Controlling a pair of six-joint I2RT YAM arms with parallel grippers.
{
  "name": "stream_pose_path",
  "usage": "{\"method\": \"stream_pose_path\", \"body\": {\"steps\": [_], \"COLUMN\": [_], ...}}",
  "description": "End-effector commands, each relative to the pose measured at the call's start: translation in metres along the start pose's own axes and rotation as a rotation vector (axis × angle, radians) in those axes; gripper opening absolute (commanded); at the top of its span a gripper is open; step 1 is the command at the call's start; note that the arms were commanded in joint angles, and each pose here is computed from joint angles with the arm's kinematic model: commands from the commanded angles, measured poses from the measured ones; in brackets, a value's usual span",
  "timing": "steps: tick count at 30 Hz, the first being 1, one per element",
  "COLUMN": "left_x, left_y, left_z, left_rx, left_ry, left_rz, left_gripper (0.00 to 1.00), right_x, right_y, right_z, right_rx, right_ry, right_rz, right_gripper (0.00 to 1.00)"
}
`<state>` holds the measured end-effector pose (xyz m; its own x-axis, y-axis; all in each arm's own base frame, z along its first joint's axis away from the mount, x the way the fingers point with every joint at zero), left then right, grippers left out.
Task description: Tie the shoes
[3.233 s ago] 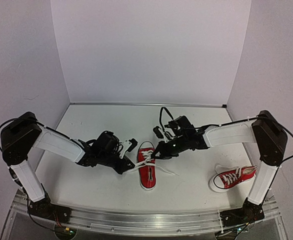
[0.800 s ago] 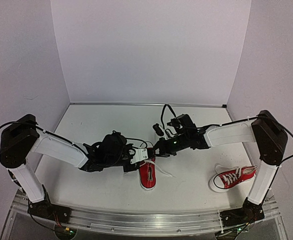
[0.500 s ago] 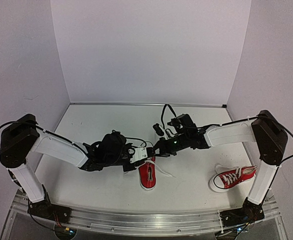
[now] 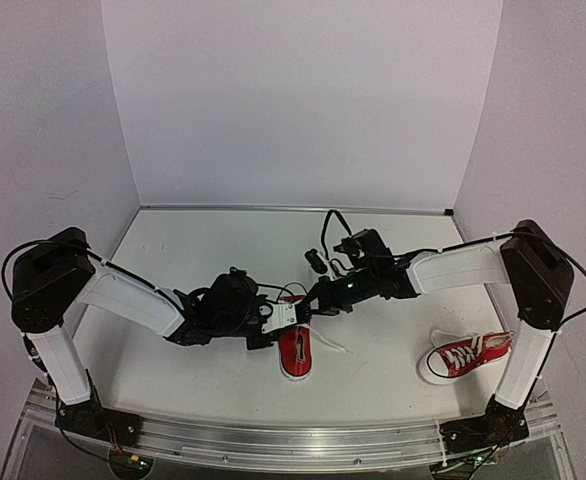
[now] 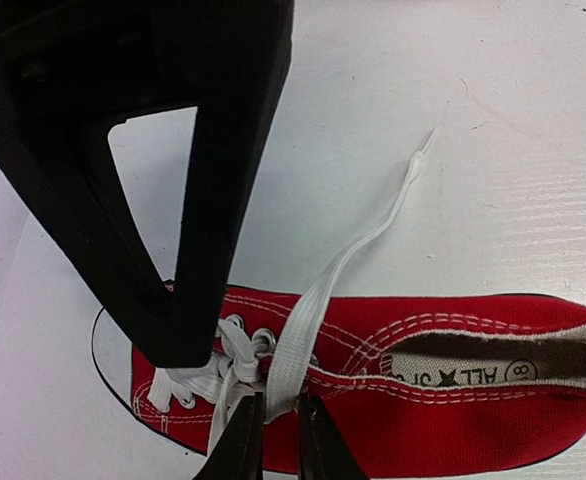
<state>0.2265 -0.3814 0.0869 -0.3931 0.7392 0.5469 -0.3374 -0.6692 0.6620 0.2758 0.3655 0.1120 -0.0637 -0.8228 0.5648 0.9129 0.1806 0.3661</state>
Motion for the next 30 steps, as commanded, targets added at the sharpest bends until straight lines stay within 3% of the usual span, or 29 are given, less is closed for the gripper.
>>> {"method": "stream_pose_path", "body": {"steps": [1, 5, 13, 20, 25, 30], "left_x": [-0.004, 0.001, 0.014, 0.002, -0.006, -0.011], "left_y": [0.015, 0.019, 0.029, 0.021, 0.016, 0.015], "left_z": [0.015, 0.018, 0.023, 0.016, 0.014, 0.013], "left_rx": [-0.007, -0.005, 0.012, 0.005, -0.007, -0.005], "left_ry": [0.037, 0.051, 0.068, 0.030, 0.017, 0.011], "left_rz": [-0.044, -0.060, -0.097, -0.062, -0.043, -0.036], "left_gripper": [0.11, 0.01, 0.00, 0.19, 0.21, 0.17], "right_x": [0.002, 0.002, 0.002, 0.001, 0.001, 0.001], "right_y": [0.014, 0.014, 0.014, 0.015, 0.015, 0.015], "right_z": [0.012, 0.012, 0.012, 0.012, 0.012, 0.012], "right_rx": [0.032, 0.032, 0.032, 0.032, 0.031, 0.031], "right_ry": [0.045, 0.045, 0.045, 0.045, 0.044, 0.045], "right_rz": [-0.034, -0.034, -0.034, -0.034, -0.033, -0.032], "right_gripper": [0.00, 0.00, 0.00, 0.00, 0.00, 0.00]}}
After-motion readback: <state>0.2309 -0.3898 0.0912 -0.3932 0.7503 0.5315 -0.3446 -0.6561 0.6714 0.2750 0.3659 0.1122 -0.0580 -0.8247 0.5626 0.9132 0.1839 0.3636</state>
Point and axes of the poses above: each gripper's point midway between its finger pads, its own x axis back along the fingers, its own z axis along the line the jaws close on, y = z × x, the point moved 3 cm from there along x, back along the fingers, and after that the axes turned 5 degrees about -x, right-handed, at the moved point
